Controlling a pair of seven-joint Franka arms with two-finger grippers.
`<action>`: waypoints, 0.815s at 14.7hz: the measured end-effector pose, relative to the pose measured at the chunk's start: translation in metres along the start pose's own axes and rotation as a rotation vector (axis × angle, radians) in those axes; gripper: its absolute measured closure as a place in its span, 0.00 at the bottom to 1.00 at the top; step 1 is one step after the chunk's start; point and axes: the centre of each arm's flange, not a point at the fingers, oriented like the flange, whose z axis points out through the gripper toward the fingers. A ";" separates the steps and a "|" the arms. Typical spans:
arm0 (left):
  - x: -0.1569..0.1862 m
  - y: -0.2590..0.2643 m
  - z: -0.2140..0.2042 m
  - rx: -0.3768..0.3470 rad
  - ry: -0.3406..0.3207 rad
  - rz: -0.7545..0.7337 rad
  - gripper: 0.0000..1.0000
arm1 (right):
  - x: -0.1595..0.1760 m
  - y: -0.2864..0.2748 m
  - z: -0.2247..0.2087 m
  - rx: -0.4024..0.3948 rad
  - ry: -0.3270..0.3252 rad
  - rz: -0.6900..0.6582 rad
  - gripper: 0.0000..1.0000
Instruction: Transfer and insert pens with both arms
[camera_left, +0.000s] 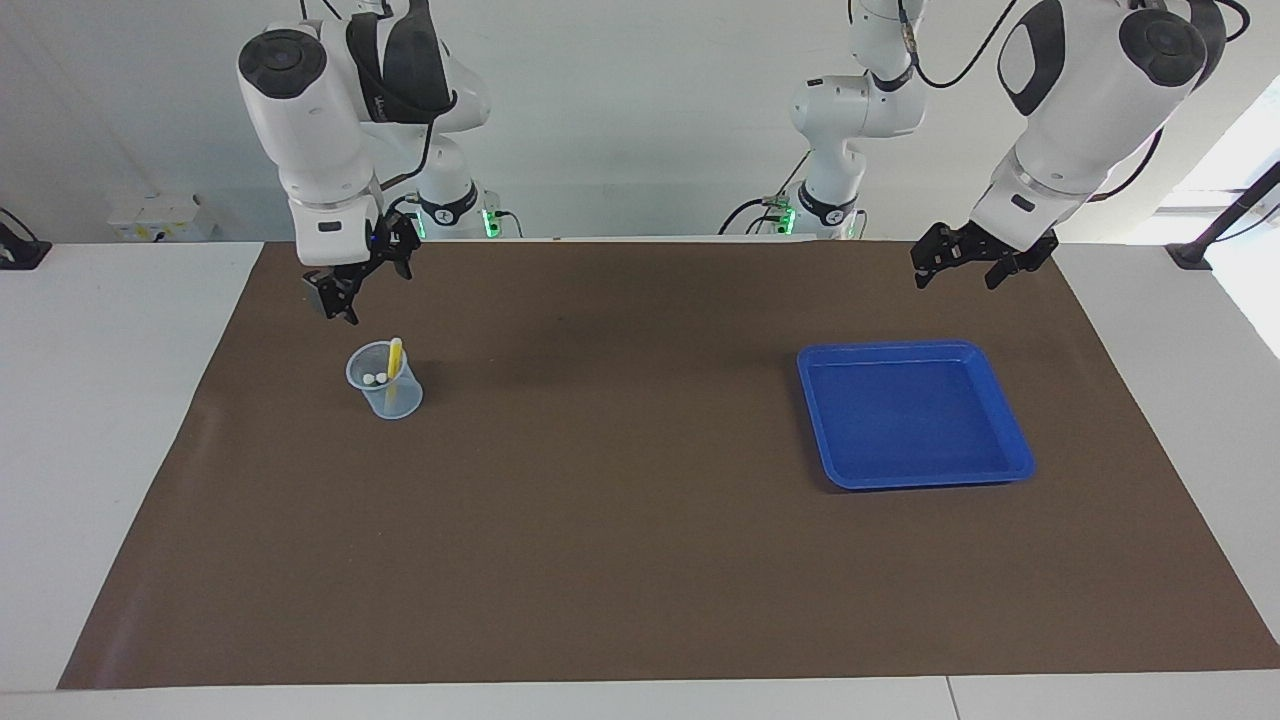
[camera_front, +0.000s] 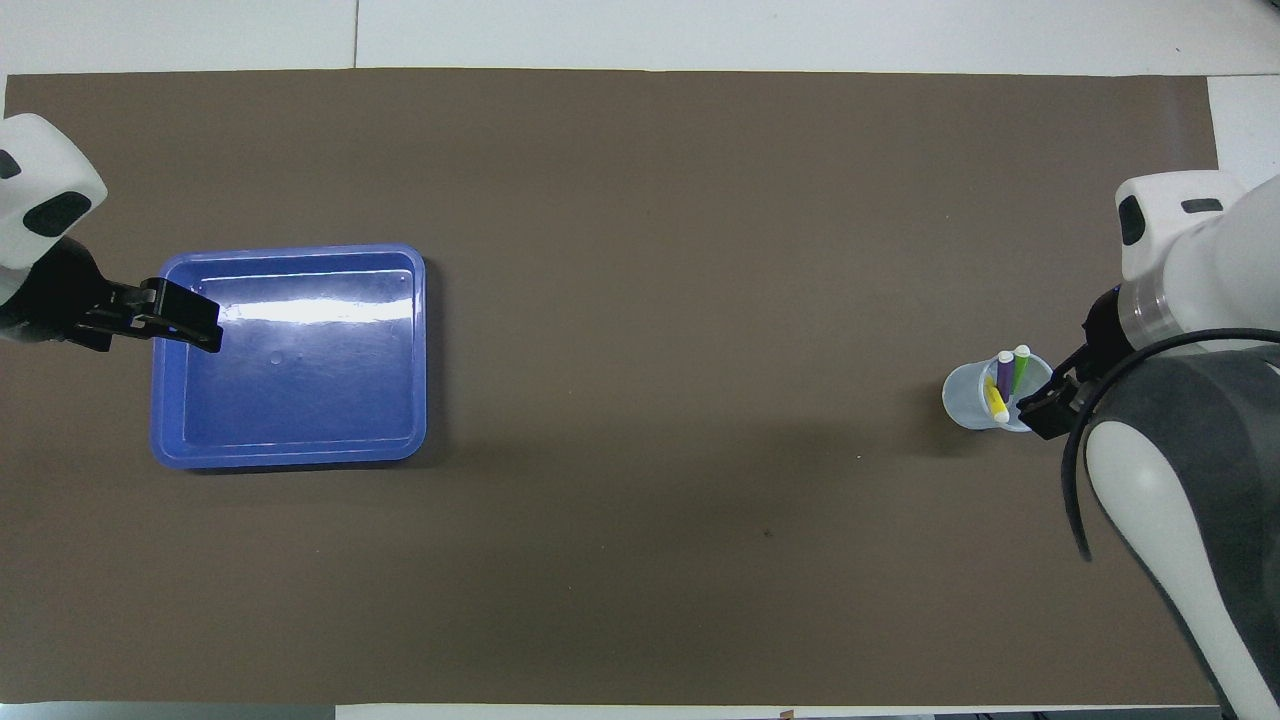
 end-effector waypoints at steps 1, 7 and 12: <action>0.000 0.000 0.000 0.000 0.000 -0.001 0.00 | -0.002 0.000 -0.003 0.016 0.000 0.091 0.00; 0.000 0.000 0.000 -0.005 0.000 -0.003 0.00 | -0.028 0.027 -0.027 0.116 0.045 0.511 0.00; -0.002 0.000 -0.005 -0.006 0.009 -0.005 0.00 | -0.042 0.059 -0.034 0.147 0.013 0.598 0.00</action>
